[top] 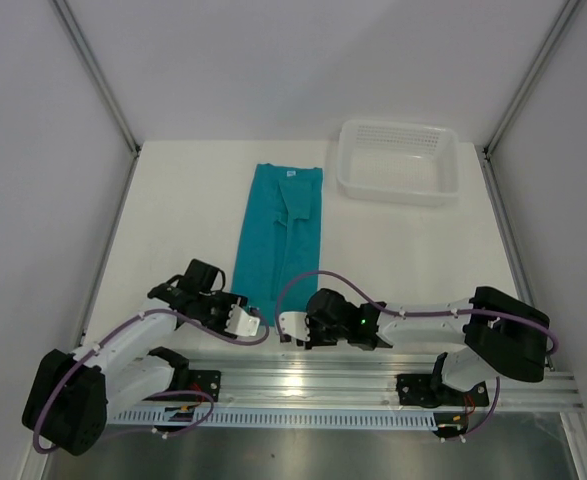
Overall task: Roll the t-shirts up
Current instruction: Roll the tshirt
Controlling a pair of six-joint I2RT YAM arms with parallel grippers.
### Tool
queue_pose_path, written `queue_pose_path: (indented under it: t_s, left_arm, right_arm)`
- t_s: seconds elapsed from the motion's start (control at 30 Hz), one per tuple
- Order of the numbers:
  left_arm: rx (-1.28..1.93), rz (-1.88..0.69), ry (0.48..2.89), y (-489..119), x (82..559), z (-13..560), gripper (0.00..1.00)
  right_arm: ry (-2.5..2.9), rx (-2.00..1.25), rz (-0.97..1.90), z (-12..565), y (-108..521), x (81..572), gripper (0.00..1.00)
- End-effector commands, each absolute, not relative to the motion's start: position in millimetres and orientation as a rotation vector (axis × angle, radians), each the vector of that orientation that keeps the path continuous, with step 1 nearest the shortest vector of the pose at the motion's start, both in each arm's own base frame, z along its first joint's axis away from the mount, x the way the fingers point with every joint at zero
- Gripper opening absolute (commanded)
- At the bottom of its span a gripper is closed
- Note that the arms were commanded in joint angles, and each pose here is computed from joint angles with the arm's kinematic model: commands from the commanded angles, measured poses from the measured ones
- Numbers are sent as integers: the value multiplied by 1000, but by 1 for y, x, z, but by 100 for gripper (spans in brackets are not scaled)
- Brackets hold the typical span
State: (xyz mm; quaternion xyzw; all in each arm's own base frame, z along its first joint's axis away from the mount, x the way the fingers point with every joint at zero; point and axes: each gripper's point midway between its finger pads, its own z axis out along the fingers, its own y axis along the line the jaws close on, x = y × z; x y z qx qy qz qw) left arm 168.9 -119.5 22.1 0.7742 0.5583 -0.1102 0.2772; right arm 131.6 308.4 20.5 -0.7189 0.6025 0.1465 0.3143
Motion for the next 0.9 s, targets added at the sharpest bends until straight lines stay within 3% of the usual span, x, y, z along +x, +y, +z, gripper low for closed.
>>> queue_pose_path:
  t_s: [0.0,0.23,0.4,0.67,0.7,0.73,0.87]
  left_arm:
    - [2168,-269,1476,-113,167,11,56]
    - [2176,-215,1536,-104,173,8,55]
    - [2181,-201,1541,-101,171,7,47]
    - [2192,-202,1556,-99,170,-1,42]
    - [2192,-202,1556,-99,171,-2,39]
    - [2187,-198,1566,-98,171,-3,28]
    - [2146,-211,1593,-102,173,0,2]
  right_arm:
    - [1588,-1926,398,18,312,129,29]
    - [1591,-1944,385,22,310,130,25]
    - [1583,-1936,391,26,309,130,7]
    - [1591,-1913,397,28,308,131,2]
    - [1592,-1914,398,27,308,131,2]
    - [1586,-1909,402,29,309,131,1]
    - [1584,-1909,406,30,309,130,0]
